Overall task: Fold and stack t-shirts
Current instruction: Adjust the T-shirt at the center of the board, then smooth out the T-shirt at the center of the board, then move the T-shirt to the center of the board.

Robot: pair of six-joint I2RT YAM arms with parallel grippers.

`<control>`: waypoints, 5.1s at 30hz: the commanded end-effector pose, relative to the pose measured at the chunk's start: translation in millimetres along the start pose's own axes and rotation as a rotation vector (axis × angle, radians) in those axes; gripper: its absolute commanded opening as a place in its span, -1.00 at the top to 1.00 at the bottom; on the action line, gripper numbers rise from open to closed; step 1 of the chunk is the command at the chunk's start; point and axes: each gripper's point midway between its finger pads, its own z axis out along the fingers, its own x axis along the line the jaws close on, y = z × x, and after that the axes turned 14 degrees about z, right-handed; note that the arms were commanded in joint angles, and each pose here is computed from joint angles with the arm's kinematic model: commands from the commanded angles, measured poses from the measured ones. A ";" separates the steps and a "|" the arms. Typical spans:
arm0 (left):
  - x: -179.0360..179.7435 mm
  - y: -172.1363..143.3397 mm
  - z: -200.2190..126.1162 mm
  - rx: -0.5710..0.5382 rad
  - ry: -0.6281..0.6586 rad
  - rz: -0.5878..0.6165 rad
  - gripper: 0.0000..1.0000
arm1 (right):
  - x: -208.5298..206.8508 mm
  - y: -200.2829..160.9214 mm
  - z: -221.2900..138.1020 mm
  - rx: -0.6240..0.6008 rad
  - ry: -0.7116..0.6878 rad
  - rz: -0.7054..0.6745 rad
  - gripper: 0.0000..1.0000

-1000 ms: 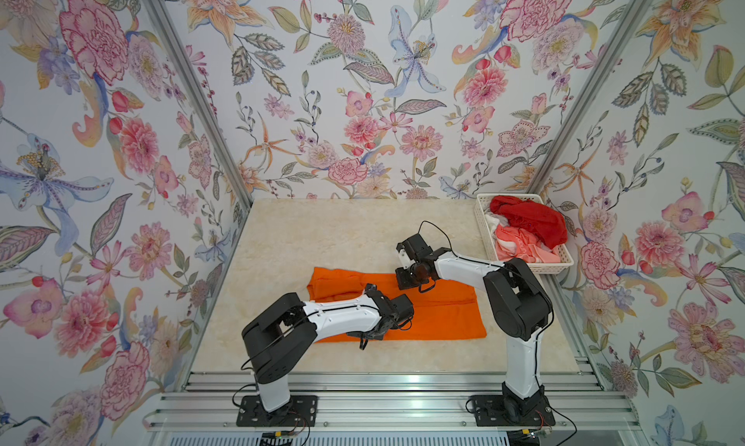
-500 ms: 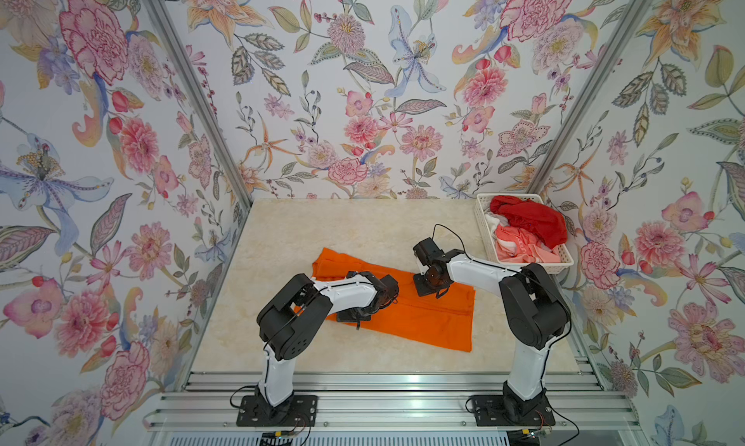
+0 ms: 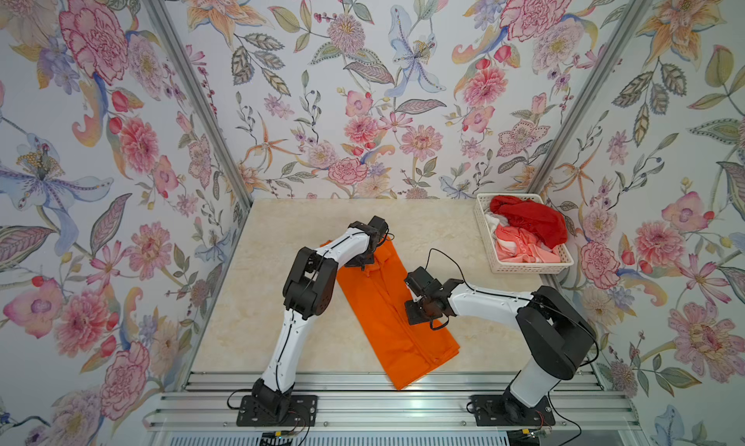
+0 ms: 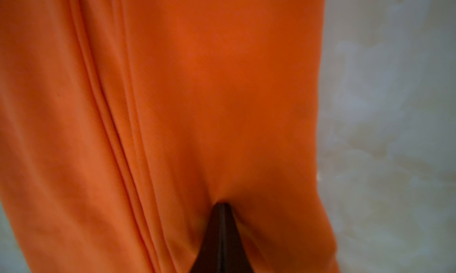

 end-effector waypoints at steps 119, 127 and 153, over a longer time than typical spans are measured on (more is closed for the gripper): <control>31.6 -93.6 -61.4 -0.109 -0.066 0.025 1.00 | 86.3 215.1 -48.7 -0.161 0.349 -0.180 0.82; 20.7 -97.4 -15.8 0.039 -0.007 0.083 1.00 | 63.4 161.3 -14.6 0.000 0.263 -0.158 1.00; 20.2 36.0 20.5 0.008 -0.124 0.134 1.00 | 17.5 174.6 95.0 0.154 0.064 0.092 1.00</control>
